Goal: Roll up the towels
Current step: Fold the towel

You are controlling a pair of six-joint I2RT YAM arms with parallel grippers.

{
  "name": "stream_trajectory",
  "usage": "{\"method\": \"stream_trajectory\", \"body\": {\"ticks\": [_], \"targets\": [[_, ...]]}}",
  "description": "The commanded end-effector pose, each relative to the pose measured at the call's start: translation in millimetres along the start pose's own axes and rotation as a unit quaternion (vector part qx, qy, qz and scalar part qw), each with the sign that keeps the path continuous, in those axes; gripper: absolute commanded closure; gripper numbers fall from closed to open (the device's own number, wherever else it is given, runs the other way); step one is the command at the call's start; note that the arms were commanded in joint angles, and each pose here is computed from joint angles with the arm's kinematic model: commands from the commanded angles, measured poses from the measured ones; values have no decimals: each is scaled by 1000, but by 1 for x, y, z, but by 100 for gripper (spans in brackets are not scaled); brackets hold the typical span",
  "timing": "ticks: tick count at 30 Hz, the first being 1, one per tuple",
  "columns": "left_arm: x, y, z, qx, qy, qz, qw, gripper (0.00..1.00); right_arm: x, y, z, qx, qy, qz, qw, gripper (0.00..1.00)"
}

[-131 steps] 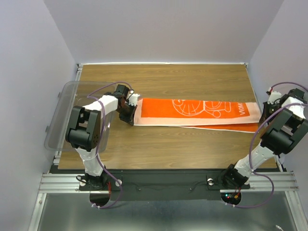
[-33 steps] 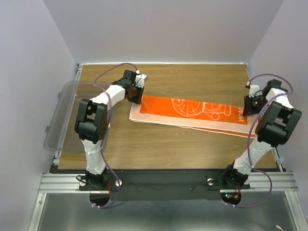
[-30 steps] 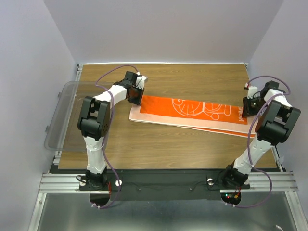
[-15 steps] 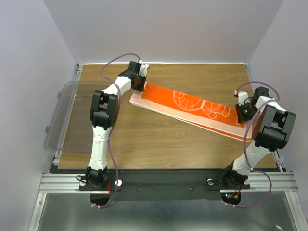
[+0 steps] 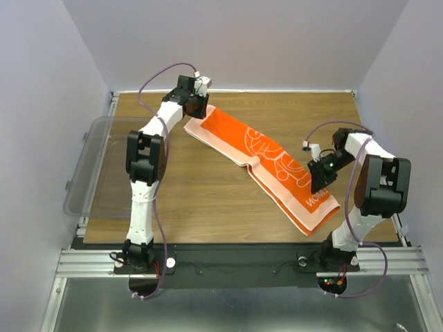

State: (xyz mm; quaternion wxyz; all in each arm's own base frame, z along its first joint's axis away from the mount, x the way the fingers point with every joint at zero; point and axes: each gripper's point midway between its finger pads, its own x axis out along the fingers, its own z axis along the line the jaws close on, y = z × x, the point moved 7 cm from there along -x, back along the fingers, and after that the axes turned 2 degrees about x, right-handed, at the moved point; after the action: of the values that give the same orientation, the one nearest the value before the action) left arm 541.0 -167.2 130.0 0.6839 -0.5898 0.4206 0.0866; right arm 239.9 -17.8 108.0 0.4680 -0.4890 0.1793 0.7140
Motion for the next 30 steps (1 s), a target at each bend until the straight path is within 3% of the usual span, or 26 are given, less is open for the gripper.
{"method": "stream_trajectory", "body": {"ticks": [1, 8, 15, 20, 27, 30], "targets": [[-75, -41, -31, 28, 46, -79, 995, 61, -37, -32, 13, -16, -23, -68, 997, 75], [-90, 0, -85, 61, 75, -39, 995, 61, -31, -36, -14, -14, 31, -45, 998, 75], [-58, 46, -121, 26, 118, 35, 992, 65, 1, -25, -16, -7, 15, -24, 1000, 74], [-41, 63, -139, 25, 141, 57, 988, 66, 24, -12, -10, -1, -2, 1, 1000, 74], [-4, 72, -114, 16, 92, 75, 993, 68, 49, 0, 8, 3, -37, 42, 998, 75], [13, 49, -87, 11, 68, 52, 996, 68, 64, -3, 26, -13, -58, 68, 996, 74]]}}
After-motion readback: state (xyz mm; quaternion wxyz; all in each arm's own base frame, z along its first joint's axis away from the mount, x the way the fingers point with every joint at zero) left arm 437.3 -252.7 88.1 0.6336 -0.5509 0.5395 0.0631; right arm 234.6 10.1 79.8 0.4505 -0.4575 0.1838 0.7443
